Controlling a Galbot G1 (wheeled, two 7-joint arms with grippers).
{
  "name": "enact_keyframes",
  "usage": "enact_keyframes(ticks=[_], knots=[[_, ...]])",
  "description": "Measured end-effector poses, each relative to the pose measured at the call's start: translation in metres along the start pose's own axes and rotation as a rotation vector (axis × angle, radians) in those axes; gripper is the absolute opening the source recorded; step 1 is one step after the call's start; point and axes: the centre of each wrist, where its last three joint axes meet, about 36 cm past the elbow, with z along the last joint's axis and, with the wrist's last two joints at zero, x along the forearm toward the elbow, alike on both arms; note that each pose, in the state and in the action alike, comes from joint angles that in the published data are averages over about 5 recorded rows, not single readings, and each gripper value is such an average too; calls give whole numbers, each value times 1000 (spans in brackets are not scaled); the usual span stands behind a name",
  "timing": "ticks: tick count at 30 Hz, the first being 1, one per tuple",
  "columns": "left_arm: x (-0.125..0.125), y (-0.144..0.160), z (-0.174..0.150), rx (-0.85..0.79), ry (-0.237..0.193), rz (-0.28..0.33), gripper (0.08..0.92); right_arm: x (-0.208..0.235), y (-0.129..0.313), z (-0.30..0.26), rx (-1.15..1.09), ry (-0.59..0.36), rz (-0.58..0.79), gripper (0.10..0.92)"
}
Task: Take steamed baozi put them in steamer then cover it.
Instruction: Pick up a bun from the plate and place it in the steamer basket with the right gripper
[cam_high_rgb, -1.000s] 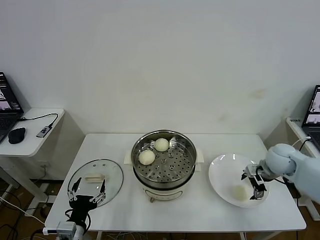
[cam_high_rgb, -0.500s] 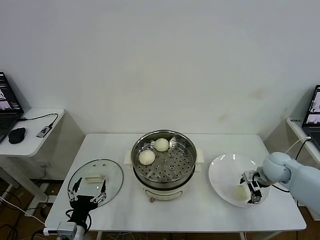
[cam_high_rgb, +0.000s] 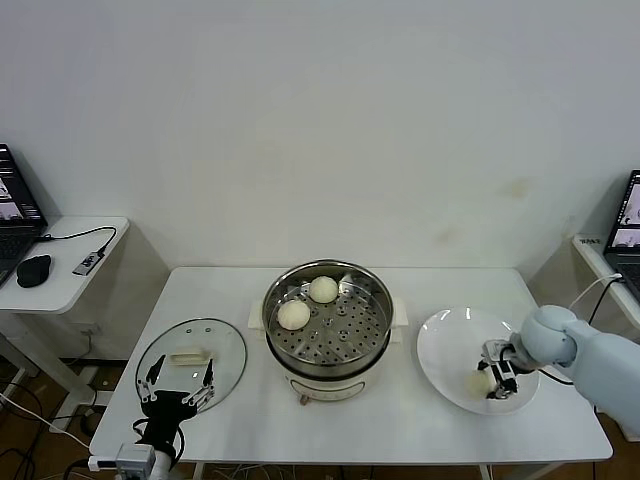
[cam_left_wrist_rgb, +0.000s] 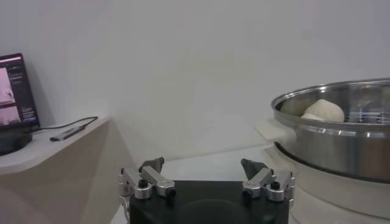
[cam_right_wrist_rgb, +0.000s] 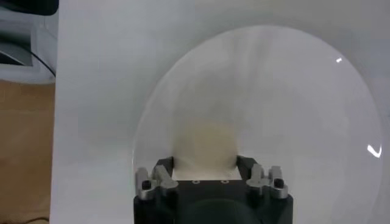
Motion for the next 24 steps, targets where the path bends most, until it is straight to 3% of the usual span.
enact_keyframes(ticks=[11,24], knots=[[0,0,-4,-2,-12,5,823,59,-29,3,-18,-27,41,579],[-2,-3,-6,7,-21,12,823,177,-100,-49,25,-174,213,585]])
